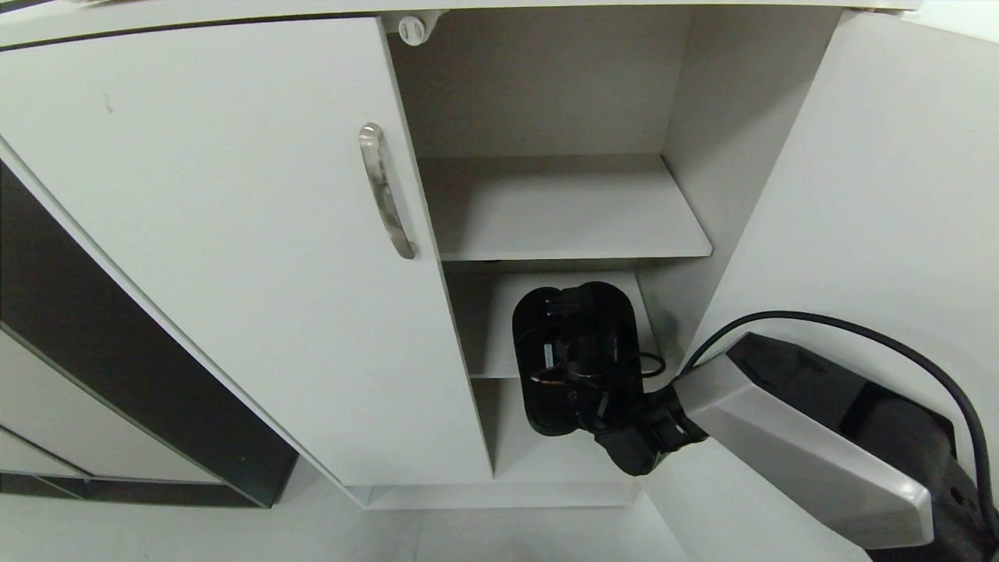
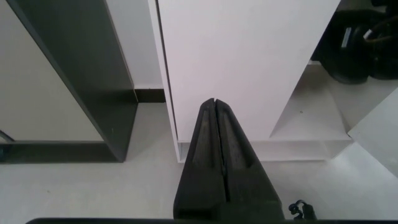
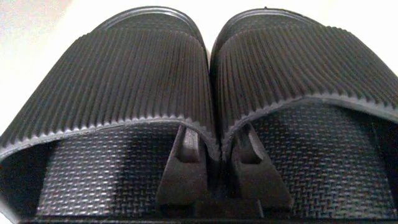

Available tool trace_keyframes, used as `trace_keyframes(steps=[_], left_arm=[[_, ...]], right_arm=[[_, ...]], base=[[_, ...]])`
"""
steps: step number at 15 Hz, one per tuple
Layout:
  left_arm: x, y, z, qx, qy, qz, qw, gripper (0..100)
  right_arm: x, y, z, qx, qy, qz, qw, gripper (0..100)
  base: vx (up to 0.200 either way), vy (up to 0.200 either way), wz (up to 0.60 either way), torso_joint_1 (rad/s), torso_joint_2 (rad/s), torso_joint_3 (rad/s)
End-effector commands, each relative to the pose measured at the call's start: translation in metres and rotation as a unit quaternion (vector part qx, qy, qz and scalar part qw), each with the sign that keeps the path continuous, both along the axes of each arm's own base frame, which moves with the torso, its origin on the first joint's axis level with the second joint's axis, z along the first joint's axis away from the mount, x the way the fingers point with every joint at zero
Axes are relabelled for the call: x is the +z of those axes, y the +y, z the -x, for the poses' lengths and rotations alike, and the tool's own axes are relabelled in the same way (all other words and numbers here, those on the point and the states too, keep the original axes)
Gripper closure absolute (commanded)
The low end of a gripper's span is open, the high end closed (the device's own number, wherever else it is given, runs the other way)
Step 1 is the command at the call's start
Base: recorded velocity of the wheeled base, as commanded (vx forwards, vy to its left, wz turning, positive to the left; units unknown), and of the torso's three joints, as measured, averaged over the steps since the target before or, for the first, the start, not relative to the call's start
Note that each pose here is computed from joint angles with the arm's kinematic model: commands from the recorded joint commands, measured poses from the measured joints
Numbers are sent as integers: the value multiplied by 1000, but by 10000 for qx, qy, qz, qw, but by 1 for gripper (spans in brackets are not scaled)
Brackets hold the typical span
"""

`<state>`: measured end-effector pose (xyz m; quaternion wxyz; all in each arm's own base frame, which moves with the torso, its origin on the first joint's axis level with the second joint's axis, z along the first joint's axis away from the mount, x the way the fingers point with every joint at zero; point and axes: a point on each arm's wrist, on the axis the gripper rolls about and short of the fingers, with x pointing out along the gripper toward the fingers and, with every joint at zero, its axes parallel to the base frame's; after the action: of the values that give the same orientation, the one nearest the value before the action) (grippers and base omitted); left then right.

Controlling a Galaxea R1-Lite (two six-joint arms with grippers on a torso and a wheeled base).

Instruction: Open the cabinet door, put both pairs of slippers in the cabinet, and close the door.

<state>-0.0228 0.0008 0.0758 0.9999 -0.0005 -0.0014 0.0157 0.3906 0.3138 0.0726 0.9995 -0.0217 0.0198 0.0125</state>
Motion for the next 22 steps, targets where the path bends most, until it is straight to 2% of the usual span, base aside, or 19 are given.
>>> trace_keyframes(steps=[1,7,14,15,19,22], left_arm=[[0,0,0,4,-2,3,10000,100],[0,0,0,4,-2,19,10000,100],[0,0,0,4,-2,11,10000,100],[0,0,0,4,-2,19,10000,100],[0,0,0,-4,6,11,10000,100],[0,0,0,4,-2,11,10000,100]], right_arm=[[0,1,-22,-71,-44,-38,10000,100],[17,-4,-55,-285,-165,-132,9994,100],[14,-4,-58,-252,61,-229,9994,100],[14,-4,-58,-252,61,-237,9994,0],[20,-5,-53,-249,61,-320,9992,0],[27,-10,-30,-198,97,-320,9992,0]], base=[[0,0,0,0,0,0],[0,0,0,0,0,0],[0,0,0,0,0,0],[0,0,0,0,0,0],[0,0,0,0,0,0],[0,0,0,0,0,0]])
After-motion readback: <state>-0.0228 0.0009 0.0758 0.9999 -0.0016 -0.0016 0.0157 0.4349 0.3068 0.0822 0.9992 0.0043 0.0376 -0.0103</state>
